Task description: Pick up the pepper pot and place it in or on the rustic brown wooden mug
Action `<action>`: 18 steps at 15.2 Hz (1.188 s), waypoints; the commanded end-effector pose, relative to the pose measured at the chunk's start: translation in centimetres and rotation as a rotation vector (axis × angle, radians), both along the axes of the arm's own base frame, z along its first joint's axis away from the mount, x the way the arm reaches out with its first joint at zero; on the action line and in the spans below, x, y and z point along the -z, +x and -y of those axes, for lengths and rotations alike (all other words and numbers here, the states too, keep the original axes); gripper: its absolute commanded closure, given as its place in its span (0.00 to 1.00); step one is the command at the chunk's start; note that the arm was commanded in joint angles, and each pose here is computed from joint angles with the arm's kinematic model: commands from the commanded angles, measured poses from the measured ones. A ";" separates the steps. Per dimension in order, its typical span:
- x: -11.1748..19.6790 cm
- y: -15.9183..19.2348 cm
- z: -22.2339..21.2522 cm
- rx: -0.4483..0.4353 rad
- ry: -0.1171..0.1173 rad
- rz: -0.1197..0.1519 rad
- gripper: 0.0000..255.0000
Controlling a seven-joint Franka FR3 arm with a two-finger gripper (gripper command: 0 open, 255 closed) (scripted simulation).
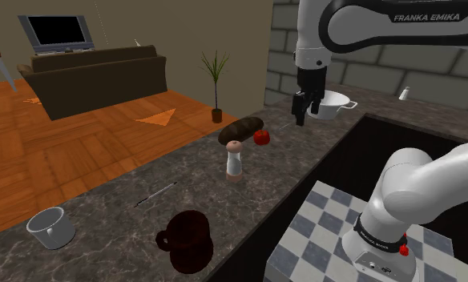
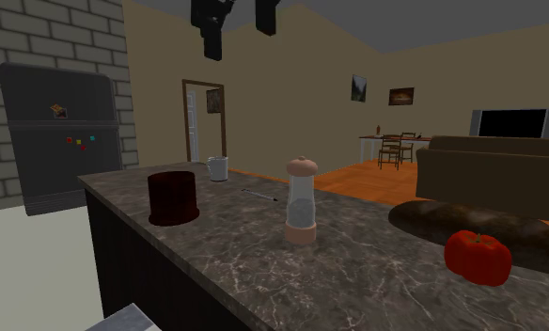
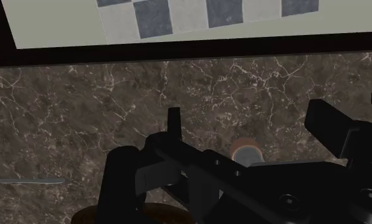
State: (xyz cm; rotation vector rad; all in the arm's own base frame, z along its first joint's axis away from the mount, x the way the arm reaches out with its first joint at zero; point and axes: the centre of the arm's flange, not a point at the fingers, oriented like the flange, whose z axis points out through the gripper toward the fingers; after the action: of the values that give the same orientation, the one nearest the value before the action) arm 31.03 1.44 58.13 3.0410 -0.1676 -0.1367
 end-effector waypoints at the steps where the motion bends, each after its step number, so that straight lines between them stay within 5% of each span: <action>1: 0.0 0.0 0.0 0.000 0.000 0.000 0.00; 18: 12.4 14.9 -3.7 -0.004 0.055 0.203 0.00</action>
State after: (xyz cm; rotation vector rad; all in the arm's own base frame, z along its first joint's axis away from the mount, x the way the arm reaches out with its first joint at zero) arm 44.96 4.93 46.42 3.1017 -0.1737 0.1487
